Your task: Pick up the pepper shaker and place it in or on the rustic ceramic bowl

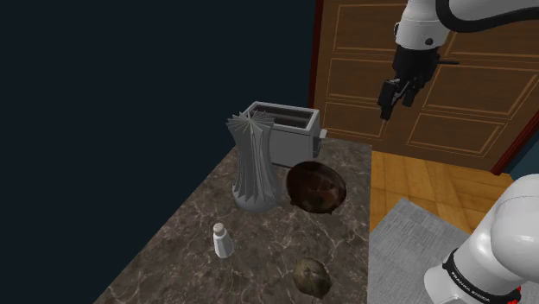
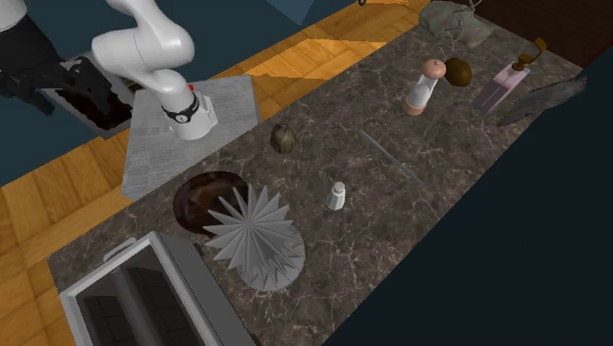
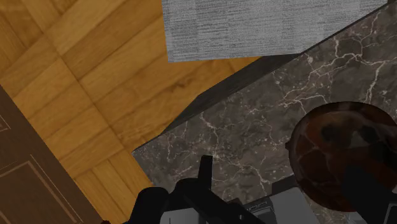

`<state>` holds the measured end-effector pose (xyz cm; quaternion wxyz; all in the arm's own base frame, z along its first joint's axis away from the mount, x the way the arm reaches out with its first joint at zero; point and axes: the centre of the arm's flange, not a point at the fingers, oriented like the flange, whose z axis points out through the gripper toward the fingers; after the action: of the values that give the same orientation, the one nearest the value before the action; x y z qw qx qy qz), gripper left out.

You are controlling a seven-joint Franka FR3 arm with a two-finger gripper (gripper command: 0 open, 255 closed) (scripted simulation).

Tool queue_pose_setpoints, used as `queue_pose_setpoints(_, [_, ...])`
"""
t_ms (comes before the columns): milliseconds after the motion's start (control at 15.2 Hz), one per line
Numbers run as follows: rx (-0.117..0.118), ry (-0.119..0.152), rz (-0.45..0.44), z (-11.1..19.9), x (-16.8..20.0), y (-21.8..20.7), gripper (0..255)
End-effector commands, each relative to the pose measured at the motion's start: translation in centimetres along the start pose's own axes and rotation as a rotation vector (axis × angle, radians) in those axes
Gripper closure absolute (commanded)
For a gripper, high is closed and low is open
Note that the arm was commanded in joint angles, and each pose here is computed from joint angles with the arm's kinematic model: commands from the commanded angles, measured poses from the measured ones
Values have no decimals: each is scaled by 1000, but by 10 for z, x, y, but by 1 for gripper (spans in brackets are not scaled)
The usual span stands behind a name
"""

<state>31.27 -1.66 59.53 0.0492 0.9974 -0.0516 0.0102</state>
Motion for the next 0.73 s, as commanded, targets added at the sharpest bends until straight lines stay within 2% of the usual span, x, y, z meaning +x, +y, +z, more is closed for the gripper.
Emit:
queue_pose_setpoints(0, [0,0,0,0,0,0,0])
queue_pose_setpoints(660, [7,34,-44,39,26,-121,0])
